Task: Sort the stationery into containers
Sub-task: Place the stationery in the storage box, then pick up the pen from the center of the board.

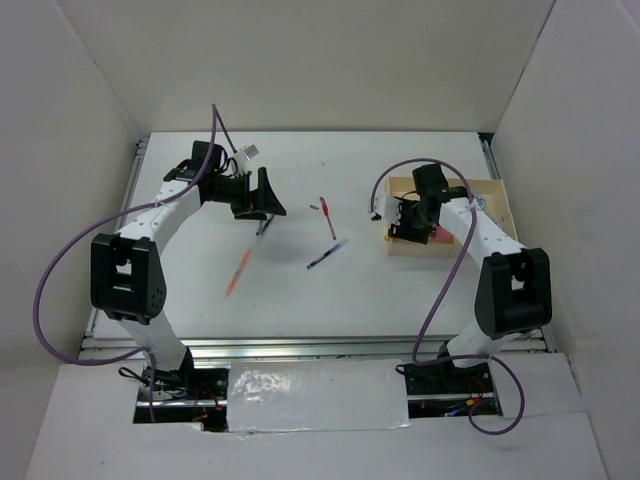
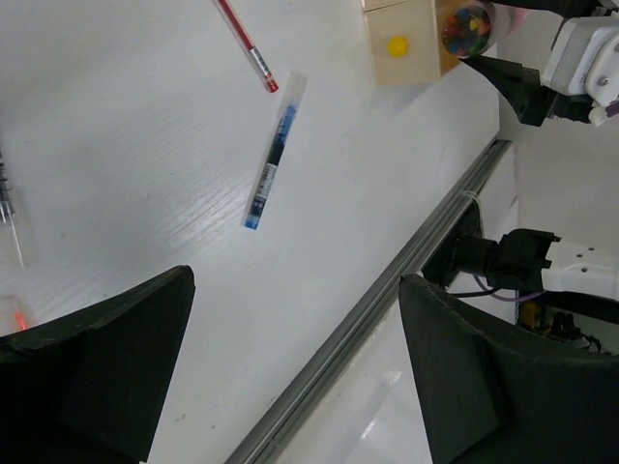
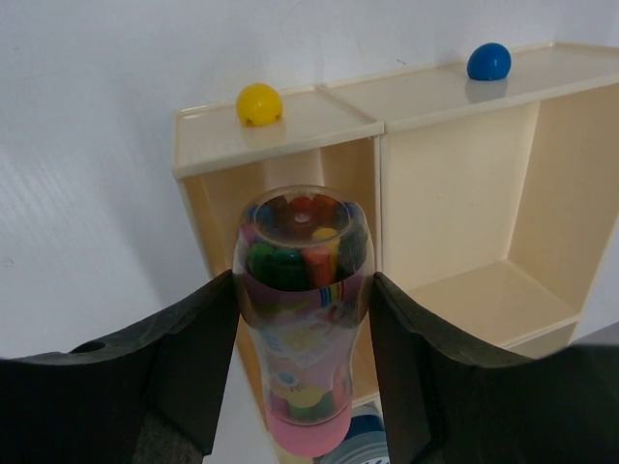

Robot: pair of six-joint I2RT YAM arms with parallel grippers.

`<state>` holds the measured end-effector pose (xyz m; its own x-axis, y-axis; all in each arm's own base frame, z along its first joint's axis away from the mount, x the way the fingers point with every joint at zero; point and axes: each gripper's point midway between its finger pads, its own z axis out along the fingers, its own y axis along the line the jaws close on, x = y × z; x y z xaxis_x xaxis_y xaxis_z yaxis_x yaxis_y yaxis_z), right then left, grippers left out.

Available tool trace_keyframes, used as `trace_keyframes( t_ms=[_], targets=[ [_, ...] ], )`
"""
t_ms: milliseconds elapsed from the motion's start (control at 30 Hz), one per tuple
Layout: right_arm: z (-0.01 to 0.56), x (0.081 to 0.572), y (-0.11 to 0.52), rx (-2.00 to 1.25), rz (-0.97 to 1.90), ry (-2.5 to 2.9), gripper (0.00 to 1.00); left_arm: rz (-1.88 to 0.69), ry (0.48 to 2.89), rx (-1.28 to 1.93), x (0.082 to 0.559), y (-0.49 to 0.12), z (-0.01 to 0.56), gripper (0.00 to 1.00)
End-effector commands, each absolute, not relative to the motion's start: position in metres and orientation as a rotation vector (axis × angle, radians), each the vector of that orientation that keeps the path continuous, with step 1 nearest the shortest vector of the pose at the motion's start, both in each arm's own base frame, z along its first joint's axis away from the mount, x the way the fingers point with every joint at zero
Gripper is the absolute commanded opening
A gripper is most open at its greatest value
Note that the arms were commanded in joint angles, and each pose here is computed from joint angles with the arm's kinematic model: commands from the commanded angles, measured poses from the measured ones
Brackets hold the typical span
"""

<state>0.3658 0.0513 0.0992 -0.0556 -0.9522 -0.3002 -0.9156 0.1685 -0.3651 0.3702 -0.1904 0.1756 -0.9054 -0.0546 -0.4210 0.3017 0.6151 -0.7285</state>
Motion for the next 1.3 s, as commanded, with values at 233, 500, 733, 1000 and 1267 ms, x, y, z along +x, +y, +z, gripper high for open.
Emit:
trace_keyframes(
  t_ms=[233,500,733,1000,1267],
  targets=[
    [0.116,0.376,0.047,-1.757,-0.171,1.948,0.79,-0.957,2.419,0.181,0.382,-0.158,0.187,0.99],
    [0.178,0.382,0.075,-1.535,-0.053,1.907,0.73,-0.476,2.553,0.156,0.369,-0.098,0.156,0.72],
    [0.283,0.366,0.126,-1.001,0.258,1.886,0.61,-0.097,2.645,0.24,0.337,-0.043,0.12,0.46],
    [0.299,0.323,0.162,-0.598,0.525,1.945,0.56,0.055,2.693,0.467,0.319,-0.057,0.082,0.42],
    [0.308,0.308,0.139,-0.209,0.674,1.959,0.58,-0.031,2.738,0.542,0.318,-0.093,0.043,0.38]
  ],
)
